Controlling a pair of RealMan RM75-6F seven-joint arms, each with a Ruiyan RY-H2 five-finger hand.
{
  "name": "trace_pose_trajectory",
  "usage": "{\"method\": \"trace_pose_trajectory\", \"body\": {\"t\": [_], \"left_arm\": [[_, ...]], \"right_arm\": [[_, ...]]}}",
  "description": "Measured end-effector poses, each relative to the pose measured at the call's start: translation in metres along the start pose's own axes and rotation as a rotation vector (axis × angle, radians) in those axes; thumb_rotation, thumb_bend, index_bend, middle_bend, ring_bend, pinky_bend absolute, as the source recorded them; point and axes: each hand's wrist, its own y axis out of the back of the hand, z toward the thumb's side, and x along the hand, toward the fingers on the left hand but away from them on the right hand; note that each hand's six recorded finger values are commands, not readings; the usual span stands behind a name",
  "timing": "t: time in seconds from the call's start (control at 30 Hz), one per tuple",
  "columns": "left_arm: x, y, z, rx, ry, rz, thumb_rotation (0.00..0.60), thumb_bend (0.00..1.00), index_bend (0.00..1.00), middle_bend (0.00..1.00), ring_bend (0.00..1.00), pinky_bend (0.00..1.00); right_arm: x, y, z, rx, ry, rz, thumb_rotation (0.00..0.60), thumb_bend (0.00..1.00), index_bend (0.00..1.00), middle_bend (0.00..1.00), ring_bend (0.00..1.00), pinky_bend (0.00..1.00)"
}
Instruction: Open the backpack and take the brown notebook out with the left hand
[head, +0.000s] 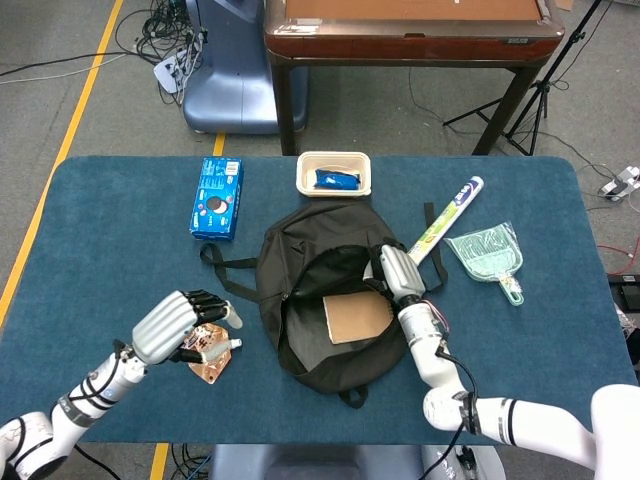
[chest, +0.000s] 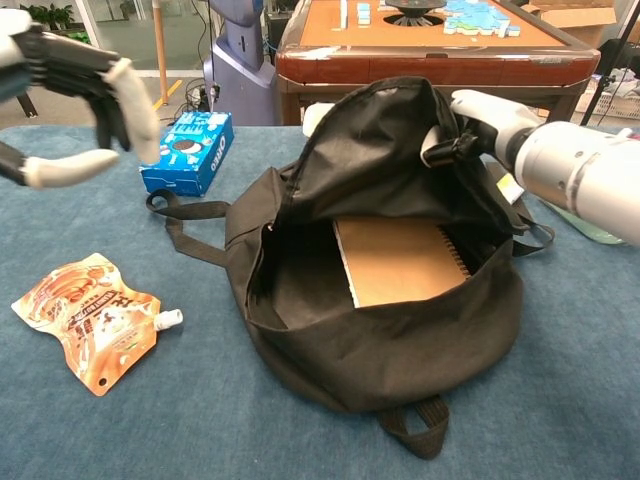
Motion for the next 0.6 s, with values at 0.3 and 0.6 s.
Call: {"method": "trace_pose_trajectory", "body": {"t": [0.3, 0.6], "left_arm": [[0.054, -0.037, 0.019, -0.051, -0.156, -0.073, 0.6, 0.34, 0.46, 0.51, 0.47, 0.5], [0.086, -0.073, 0.012, -0.002, -0.194, -0.151, 0.6, 0.34, 0.47, 0.52, 0.47, 0.51]], "right_arm": [[-0.014, 0.001, 0.014, -0.087, -0.052, -0.031, 0.6, 1.0, 0.63, 0.51, 0.28, 0.1], [-0.022, 0.0, 0.032, -0.169, -0.081, -0.007, 0.6, 1.0, 0.63, 0.5, 0.28, 0.1]]}}
